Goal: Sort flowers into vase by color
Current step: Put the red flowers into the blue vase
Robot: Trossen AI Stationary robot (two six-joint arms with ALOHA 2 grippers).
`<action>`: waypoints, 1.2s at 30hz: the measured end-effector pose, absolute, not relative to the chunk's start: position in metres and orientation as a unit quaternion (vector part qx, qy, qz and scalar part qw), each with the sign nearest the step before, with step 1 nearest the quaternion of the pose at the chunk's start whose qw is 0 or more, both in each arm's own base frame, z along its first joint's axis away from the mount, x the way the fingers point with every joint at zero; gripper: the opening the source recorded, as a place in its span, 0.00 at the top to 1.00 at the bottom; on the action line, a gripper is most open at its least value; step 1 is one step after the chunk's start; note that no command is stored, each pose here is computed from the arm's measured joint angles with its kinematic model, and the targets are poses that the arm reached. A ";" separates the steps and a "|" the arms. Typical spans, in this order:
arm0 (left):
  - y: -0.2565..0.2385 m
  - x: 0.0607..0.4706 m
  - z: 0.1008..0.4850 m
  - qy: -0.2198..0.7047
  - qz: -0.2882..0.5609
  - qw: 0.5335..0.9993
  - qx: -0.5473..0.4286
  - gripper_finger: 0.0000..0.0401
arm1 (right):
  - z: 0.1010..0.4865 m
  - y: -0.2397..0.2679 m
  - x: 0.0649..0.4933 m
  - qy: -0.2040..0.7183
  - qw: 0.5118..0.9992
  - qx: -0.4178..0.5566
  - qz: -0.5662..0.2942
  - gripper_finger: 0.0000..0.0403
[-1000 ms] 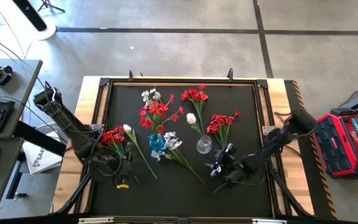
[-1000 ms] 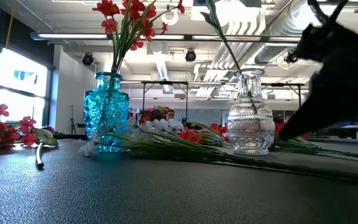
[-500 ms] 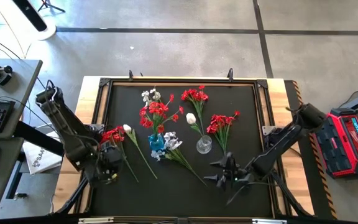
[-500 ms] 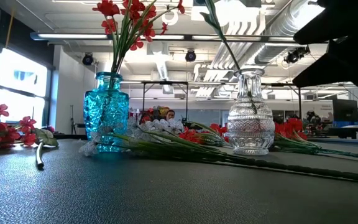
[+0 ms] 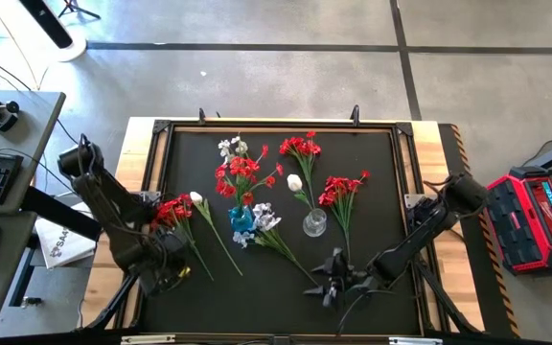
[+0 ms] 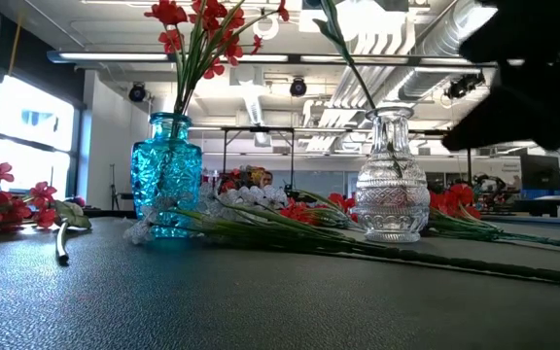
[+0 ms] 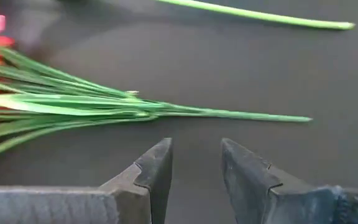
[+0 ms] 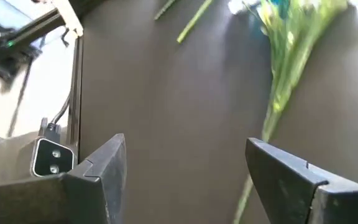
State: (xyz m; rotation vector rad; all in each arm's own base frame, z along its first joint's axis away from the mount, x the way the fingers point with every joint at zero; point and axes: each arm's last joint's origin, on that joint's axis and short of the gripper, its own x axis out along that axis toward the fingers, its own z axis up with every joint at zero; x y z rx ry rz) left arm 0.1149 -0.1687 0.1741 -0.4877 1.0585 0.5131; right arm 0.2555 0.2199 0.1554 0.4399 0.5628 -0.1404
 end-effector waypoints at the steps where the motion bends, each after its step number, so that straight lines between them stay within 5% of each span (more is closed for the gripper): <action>1: -0.172 0.115 0.173 0.486 0.236 0.808 -0.234 0.70 | 0.159 0.223 0.258 0.276 0.937 0.206 -0.064 0.37; 11: -0.193 0.114 0.156 0.441 0.226 0.829 -0.258 0.70 | 0.165 0.235 0.272 0.323 0.927 0.178 -0.068 0.37; 21: -0.208 0.123 0.146 0.419 0.199 0.839 -0.285 0.70 | 0.166 0.210 0.230 0.615 0.733 0.175 -0.230 0.37; 26: -0.212 0.126 0.139 0.409 0.198 0.844 -0.284 0.70 | 0.151 0.189 0.212 0.639 0.700 0.131 -0.291 0.37; 36: -0.214 0.127 0.139 0.405 0.190 0.848 -0.283 0.70 | 0.166 0.105 0.202 0.534 0.728 0.212 -0.374 0.37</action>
